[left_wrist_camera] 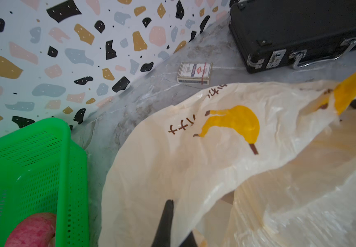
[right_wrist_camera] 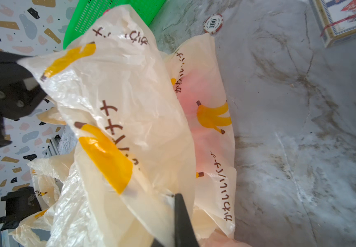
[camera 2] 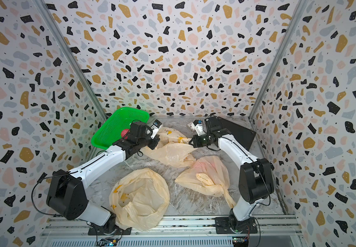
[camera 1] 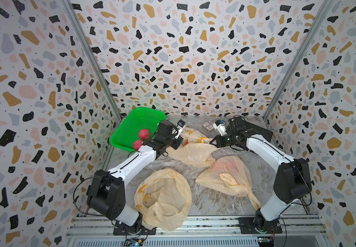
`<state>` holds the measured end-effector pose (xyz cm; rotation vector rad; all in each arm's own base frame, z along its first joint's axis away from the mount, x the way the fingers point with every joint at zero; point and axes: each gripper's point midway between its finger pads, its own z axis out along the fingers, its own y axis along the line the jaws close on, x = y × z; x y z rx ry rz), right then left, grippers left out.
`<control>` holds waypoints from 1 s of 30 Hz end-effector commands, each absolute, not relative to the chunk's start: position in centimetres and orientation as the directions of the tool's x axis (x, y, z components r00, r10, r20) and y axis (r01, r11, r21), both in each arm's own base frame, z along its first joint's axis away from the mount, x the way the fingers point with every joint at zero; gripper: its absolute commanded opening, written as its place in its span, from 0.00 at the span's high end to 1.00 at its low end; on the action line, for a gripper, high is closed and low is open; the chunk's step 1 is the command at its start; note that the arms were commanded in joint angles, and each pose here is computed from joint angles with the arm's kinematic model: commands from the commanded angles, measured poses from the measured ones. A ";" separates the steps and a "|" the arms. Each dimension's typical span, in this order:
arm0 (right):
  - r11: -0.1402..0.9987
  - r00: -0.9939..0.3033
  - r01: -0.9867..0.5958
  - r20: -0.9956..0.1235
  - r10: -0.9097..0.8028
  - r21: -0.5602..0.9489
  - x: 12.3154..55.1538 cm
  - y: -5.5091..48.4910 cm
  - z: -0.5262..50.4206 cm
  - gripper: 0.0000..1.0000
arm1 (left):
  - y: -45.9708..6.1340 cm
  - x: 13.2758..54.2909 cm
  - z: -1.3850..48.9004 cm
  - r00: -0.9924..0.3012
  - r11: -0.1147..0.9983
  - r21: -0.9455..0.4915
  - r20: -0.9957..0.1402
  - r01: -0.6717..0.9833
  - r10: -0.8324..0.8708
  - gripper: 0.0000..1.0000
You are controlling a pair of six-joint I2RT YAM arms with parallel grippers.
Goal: Untie the knot of a plastic bag & take out the apple
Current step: Move the plastic bag to the center of the board.
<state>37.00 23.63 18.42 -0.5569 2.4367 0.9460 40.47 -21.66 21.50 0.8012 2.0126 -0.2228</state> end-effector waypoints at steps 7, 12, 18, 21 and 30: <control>0.688 -0.743 -0.579 -0.630 -0.225 0.438 36.3 23.2 24.0 0.29 | -22.5 40.5 24.9 -0.540 0.811 -0.213 -0.829 0.545 0.145 1.00; 0.681 -0.657 -0.641 -0.711 -0.250 0.353 34.1 23.5 29.1 0.00 | -21.4 41.1 25.9 -0.630 0.843 -0.392 -0.772 0.369 -0.084 1.00; 0.633 -0.531 -0.741 -0.773 -0.347 0.224 31.5 26.4 32.6 0.04 | -21.3 41.3 27.8 -0.679 0.809 -0.535 -0.690 0.243 -0.252 1.00; 0.549 -0.509 -0.792 -0.786 -0.351 0.268 30.4 29.2 33.1 0.36 | -21.4 41.1 28.5 -0.696 0.791 -0.576 -0.655 0.207 -0.294 1.00; 0.542 -0.532 -0.797 -0.734 -0.422 0.266 33.5 33.8 25.6 0.95 | -20.8 40.1 30.8 -0.705 0.727 -0.676 -0.574 0.120 -0.417 1.00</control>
